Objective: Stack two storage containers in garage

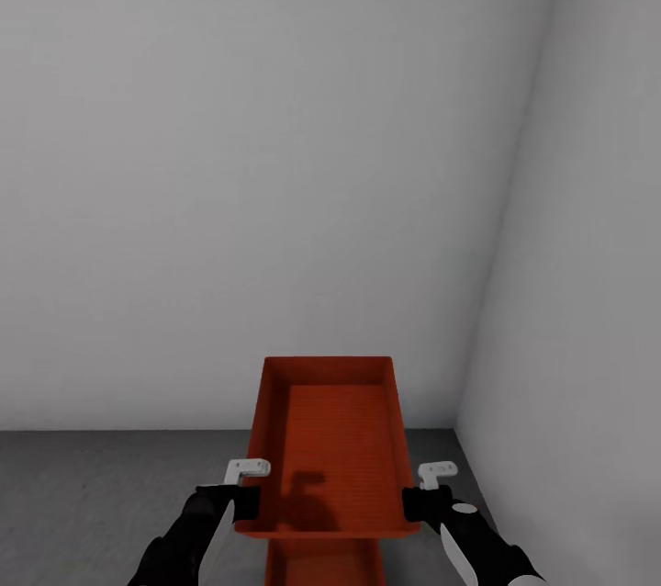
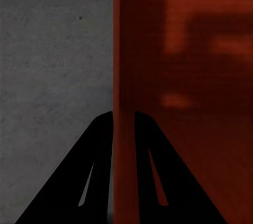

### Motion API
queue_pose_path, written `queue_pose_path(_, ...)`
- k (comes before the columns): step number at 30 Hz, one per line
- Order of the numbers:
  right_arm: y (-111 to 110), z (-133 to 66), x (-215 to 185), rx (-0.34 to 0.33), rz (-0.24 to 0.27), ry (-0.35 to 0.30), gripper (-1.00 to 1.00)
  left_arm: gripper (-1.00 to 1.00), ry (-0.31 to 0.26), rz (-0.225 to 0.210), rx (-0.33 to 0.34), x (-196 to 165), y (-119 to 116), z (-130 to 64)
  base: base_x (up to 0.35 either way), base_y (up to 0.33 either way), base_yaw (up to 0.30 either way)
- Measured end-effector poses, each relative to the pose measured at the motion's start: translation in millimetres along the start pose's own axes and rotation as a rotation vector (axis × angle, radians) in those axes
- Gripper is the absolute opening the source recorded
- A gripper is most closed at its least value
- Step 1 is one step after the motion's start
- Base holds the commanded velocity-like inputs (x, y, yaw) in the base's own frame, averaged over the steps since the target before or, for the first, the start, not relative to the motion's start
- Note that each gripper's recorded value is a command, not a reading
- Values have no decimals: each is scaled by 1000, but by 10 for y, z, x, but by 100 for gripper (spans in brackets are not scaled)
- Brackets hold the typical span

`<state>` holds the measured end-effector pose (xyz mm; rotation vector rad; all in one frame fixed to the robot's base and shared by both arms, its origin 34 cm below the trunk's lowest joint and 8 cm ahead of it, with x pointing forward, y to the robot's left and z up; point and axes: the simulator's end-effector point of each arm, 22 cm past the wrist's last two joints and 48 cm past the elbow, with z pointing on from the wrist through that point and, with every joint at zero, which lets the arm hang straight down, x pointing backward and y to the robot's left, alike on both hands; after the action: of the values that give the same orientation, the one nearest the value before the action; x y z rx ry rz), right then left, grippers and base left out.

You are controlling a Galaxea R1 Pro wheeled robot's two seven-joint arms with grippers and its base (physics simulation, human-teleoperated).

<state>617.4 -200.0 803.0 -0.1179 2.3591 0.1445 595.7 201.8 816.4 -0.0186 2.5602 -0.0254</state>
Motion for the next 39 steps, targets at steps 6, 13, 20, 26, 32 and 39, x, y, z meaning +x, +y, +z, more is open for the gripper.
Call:
queue_pose_path(6,1,0,0,0,0,0,-100,-100,0,0,0,0,1,0,0,0,0)
queue_pose_path(13,0,0,0,0,0,0,-100,-100,0,0,0,-1,0,0,0,0,0)
queue_pose_path(20,-4,32,9,0,0,0,-100,-100,0,0,0,2,1,33,0,0,0)
queue_pose_path(26,-10,79,24,0,0,0,-100,-100,0,0,0,7,2,83,0,0,0)
queue_pose_path(32,-17,128,43,0,0,1,-100,-100,1,0,0,17,2,135,0,0,0)
queue_pose_path(39,-25,190,74,0,0,2,-100,-100,2,-1,0,36,2,203,0,0,0)
